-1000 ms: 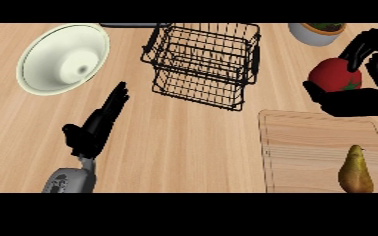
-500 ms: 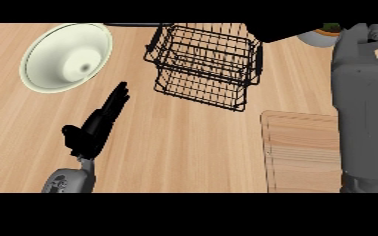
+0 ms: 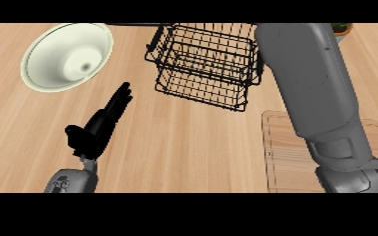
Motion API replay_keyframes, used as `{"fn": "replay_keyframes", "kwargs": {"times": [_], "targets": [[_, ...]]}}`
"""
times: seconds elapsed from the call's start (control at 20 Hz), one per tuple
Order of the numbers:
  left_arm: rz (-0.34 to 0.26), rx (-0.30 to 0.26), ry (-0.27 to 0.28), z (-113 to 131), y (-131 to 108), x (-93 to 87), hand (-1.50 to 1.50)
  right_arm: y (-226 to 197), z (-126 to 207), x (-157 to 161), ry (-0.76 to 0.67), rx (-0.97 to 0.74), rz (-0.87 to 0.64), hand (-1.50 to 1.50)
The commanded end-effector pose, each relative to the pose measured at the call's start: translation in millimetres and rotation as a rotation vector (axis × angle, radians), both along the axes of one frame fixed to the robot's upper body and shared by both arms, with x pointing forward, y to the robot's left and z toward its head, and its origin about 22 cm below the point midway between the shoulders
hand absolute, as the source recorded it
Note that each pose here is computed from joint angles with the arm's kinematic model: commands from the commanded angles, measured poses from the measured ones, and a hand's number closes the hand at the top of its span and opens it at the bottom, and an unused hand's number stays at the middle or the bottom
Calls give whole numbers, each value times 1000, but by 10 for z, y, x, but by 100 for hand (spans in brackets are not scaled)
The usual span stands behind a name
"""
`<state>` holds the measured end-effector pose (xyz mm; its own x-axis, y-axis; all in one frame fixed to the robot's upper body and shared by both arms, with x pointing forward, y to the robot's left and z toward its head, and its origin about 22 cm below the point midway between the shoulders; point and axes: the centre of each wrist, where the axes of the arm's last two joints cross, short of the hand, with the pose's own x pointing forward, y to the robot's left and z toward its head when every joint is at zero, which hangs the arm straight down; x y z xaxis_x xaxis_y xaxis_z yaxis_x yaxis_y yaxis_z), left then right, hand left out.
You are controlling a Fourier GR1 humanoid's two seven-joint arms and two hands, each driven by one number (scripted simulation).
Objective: Pick the tomato from the cutting board and place it in the tiered basket
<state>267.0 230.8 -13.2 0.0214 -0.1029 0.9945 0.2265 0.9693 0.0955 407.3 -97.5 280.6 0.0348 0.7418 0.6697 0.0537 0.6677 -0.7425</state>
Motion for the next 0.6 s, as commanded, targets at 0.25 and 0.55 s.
{"fn": "replay_keyframes", "kwargs": {"times": [0.25,0.55], "targets": [[12,7,-22,-67,31,77,0,553,-84,250,18,26,75,150],[28,-10,-8,-37,-53,126,0,477,-523,385,64,151,88,150]]}}
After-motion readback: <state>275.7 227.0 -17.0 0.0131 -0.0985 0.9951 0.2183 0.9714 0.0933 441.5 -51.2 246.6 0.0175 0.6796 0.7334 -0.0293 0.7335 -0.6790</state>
